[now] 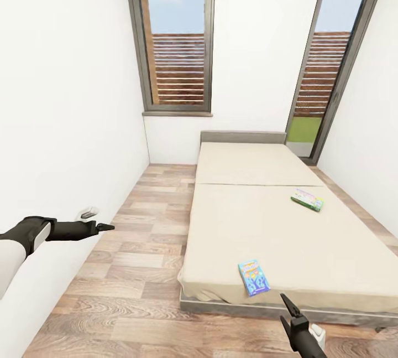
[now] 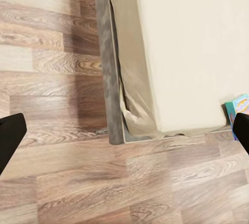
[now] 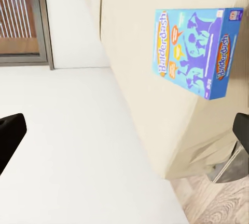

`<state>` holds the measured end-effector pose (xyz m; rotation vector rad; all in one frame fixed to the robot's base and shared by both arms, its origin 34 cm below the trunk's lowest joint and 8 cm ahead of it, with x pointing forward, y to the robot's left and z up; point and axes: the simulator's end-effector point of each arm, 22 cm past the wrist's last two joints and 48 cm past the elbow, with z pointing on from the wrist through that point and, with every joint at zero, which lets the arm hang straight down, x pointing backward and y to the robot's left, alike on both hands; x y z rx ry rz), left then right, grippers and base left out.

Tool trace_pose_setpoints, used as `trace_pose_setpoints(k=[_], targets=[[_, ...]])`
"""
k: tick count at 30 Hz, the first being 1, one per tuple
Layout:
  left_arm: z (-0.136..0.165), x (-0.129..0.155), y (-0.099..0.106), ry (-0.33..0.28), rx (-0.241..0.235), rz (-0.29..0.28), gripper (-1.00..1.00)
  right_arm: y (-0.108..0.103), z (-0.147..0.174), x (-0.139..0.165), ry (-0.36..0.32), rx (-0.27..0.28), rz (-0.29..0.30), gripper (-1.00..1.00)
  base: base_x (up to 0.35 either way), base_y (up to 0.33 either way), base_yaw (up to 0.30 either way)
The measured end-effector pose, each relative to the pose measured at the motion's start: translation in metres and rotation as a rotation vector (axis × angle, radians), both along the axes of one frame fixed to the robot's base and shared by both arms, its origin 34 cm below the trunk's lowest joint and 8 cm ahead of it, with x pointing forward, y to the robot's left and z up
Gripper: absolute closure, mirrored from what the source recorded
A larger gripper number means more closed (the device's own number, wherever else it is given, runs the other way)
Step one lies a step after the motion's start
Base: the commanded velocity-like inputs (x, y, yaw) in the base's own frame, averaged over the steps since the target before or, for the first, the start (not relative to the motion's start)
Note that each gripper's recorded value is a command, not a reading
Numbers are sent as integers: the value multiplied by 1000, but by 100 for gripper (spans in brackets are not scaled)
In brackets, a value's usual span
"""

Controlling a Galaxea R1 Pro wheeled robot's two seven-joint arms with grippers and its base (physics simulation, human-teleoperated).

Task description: Put all the toys in the child's room - the three board games (two on the bed and one on the table), the two jigsaw puzzles on the table, and the tennis ball on the table - inside the toy box on the table in the child's room.

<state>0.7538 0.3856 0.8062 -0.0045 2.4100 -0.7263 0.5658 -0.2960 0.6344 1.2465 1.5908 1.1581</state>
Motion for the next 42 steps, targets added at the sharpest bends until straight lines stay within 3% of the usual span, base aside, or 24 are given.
trace_pose_setpoints(k=[10,23,42], targets=[[-18,-1,0,0,0,0,-100,-9,-9,-2,-42,14,-24,-100,0,0,0],[-41,-3,-1,-1,-1,-2,-100,-12,-36,-9,-40,21,-30,-100,0,0,0],[-77,-7,-1,-1,0,-1,-100,-2,-67,-11,-65,36,-28,-100,0,0,0]])
